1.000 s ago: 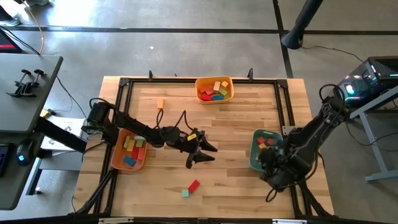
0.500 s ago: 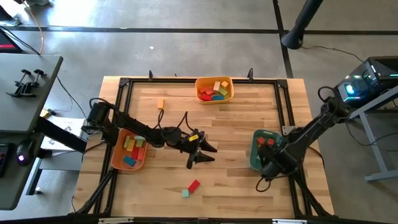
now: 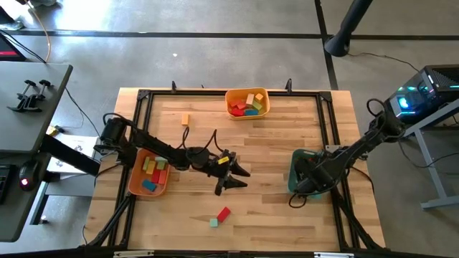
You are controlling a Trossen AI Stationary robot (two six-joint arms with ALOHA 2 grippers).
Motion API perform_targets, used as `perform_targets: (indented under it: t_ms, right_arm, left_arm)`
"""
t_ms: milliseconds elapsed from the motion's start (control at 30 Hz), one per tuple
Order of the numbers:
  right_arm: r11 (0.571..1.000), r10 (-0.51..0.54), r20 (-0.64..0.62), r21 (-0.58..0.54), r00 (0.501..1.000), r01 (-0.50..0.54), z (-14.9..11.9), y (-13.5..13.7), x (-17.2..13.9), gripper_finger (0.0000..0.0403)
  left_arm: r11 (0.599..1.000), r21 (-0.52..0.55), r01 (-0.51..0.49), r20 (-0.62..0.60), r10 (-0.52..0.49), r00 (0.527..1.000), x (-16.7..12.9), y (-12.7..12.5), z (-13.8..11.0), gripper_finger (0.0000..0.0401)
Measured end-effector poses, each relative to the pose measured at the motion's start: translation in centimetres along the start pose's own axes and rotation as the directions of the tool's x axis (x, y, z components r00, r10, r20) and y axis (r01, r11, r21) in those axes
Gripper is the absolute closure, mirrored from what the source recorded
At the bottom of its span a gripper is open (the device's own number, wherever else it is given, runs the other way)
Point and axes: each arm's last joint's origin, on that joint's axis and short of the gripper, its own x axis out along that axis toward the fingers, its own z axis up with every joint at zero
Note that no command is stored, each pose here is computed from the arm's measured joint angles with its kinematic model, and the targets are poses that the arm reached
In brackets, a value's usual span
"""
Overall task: Sort blocks by size
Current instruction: Put the red medium block into the orange bin
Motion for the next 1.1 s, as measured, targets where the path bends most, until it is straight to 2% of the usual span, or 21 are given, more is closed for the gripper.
perform_targets:
  t_ms: [133, 267, 333, 433, 500, 567, 633, 700, 800, 900, 967, 1033, 1100]
  right_arm:
    - [0.999, -0.027, 0.179, -0.012, 0.983, 0.03, 0.5, 0.2, -1.5, 0.0187]
    - [0.997, -0.028, 0.409, -0.049, 0.912, 0.052, 1.0, 0.7, -3.9, 0.0186]
    - [0.997, -0.034, 0.544, -0.044, 0.839, 0.069, 1.3, 1.0, -5.0, 0.0186]
    - [0.998, -0.028, 0.73, -0.016, 0.683, 0.058, 1.8, 2.0, -6.1, 0.0185]
    - [0.998, 0.006, 0.79, -0.039, 0.614, 0.041, 2.4, 2.9, -6.4, 0.0185]
    - [0.994, 0.061, 0.814, -0.101, 0.578, 0.036, 3.0, 4.0, -6.3, 0.0185]
    - [0.983, 0.142, 0.829, -0.181, 0.541, 0.018, 3.7, 5.2, -6.1, 0.0185]
    - [0.962, 0.24, 0.833, -0.274, 0.498, -0.006, 4.4, 6.2, -5.6, 0.0185]
    - [0.901, 0.418, 0.819, -0.429, 0.394, -0.065, 5.5, 7.4, -4.7, 0.0185]
    - [0.796, 0.603, 0.763, -0.596, 0.232, -0.11, 6.6, 8.1, -3.6, 0.0185]
    - [0.702, 0.712, 0.692, -0.702, 0.119, -0.121, 7.5, 8.4, -2.8, 0.0185]
    - [0.621, 0.783, 0.62, -0.774, 0.054, -0.127, 8.5, 8.8, -1.8, 0.0185]
    - [0.568, 0.821, 0.57, -0.811, 0.031, -0.143, 9.8, 9.3, -0.7, 0.0185]
  left_arm:
    - [1.0, -0.001, -0.003, -0.005, 0.003, 1.0, 0.0, 0.0, 0.0, 0.0188]
    - [0.999, 0.033, 0.0, -0.007, 0.0, 1.0, 0.0, -0.1, -0.1, 0.0188]
    - [0.998, 0.057, -0.005, -0.005, 0.005, 1.0, 0.0, -0.2, -0.2, 0.0188]
    - [0.994, 0.101, -0.041, -0.006, 0.041, 0.999, 0.0, -0.8, -0.4, 0.0188]
    - [0.985, 0.147, -0.095, -0.038, 0.101, 0.994, -0.1, -1.5, -0.5, 0.0188]
    - [0.958, 0.215, -0.191, -0.097, 0.215, 0.972, -0.3, -2.6, -0.4, 0.0188]
    - [0.907, 0.296, -0.3, -0.158, 0.356, 0.921, -0.6, -3.8, -0.2, 0.0188]
    - [0.841, 0.371, -0.395, -0.215, 0.491, 0.844, -1.1, -4.9, -0.1, 0.0188]
    - [0.776, 0.42, -0.47, -0.274, 0.602, 0.75, -1.6, -6.4, 0.3, 0.0188]
    - [0.771, 0.413, -0.485, -0.335, 0.623, 0.707, -1.8, -7.8, 0.4, 0.0188]
    - [0.77, 0.399, -0.497, -0.367, 0.631, 0.684, -2.1, -8.5, 0.1, 0.0188]
    - [0.766, 0.376, -0.522, -0.393, 0.642, 0.658, -2.5, -8.9, -0.4, 0.0188]
    - [0.746, 0.341, -0.572, -0.412, 0.666, 0.622, -3.0, -9.1, -0.9, 0.0188]
